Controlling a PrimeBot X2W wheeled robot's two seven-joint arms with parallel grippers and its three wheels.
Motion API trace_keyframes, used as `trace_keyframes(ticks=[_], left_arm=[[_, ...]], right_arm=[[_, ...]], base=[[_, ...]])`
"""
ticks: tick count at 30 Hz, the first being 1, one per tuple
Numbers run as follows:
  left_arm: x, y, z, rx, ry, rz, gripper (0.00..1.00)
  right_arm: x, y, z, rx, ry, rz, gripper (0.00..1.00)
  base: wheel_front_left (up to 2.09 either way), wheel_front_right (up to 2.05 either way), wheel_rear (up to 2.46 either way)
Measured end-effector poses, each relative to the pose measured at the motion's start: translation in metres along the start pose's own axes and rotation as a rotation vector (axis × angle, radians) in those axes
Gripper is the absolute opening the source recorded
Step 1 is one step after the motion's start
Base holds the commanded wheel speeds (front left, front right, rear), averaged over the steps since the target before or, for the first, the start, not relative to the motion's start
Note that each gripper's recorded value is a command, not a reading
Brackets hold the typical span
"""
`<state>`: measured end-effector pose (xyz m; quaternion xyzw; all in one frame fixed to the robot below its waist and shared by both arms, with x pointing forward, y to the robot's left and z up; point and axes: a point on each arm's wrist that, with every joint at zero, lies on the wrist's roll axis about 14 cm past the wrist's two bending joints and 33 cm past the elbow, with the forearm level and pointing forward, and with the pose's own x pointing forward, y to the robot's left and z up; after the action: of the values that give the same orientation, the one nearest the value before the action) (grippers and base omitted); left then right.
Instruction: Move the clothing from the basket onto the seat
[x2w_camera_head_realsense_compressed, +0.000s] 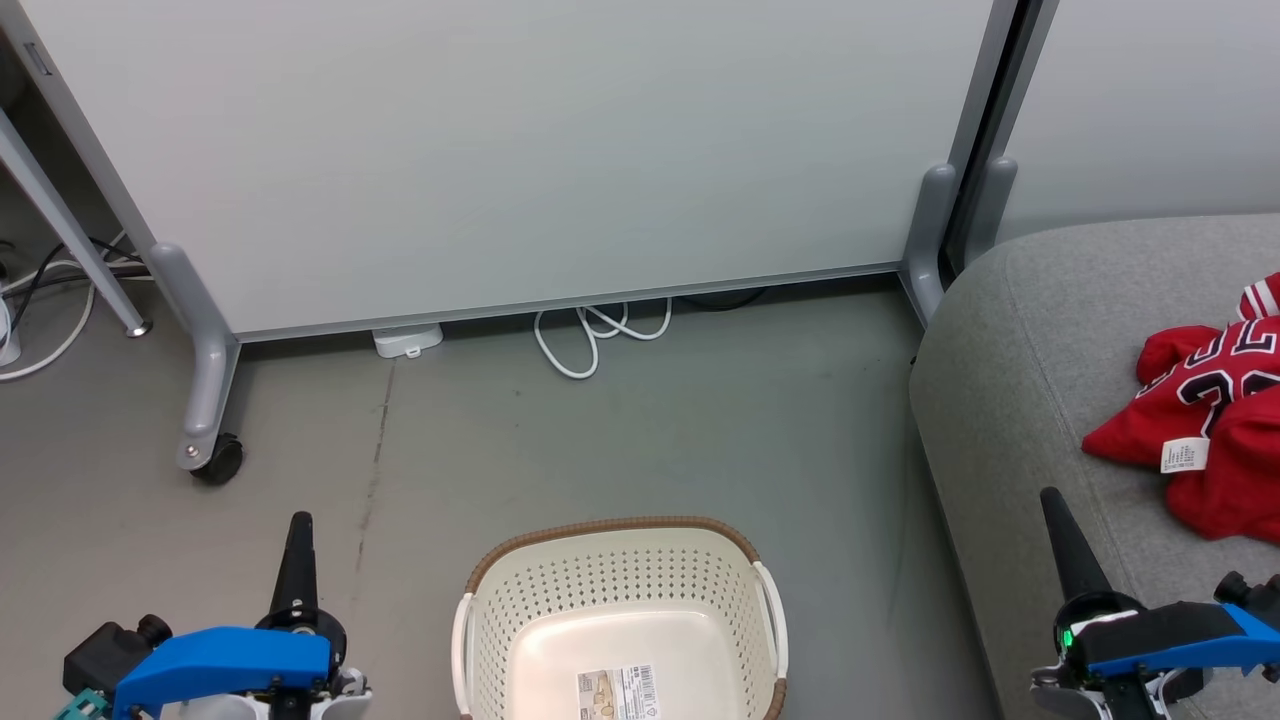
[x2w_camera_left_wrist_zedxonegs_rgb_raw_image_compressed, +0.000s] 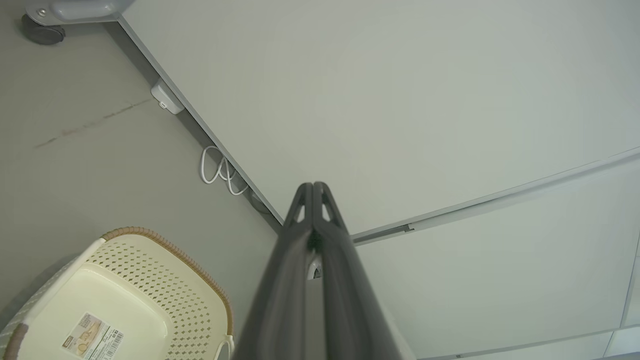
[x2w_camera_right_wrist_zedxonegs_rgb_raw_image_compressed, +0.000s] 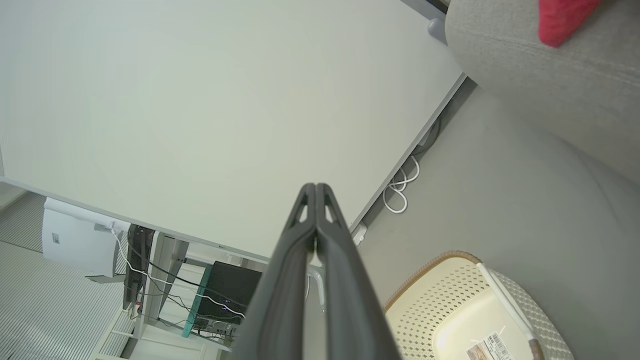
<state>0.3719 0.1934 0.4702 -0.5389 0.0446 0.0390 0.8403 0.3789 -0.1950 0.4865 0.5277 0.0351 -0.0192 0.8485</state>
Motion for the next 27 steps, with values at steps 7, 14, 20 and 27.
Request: trace_keyframes(ticks=[7,14,20,27], left_arm=[[0.002,-0.004,0.002,-0.063,-0.001,-0.01,0.0],[0.003,-0.007,0.005,-0.123,-0.003,-0.021,0.0],[0.005,-0.01,0.008,-0.17,-0.005,-0.032,0.0],[0.006,-0.014,0.01,-0.223,-0.006,-0.045,0.0]], right_arm=[[0.001,0.001,0.002,0.067,-0.004,0.006,0.0],[0.002,0.004,0.003,0.131,-0.009,0.015,0.0],[0.003,0.004,0.004,0.181,-0.01,0.019,0.0],[0.003,0.006,0.005,0.237,-0.011,0.027,0.0]], base=[[0.0,0.0,0.0],[0.0,0.0,0.0],[0.0,0.0,0.0],[0.0,0.0,0.0]])
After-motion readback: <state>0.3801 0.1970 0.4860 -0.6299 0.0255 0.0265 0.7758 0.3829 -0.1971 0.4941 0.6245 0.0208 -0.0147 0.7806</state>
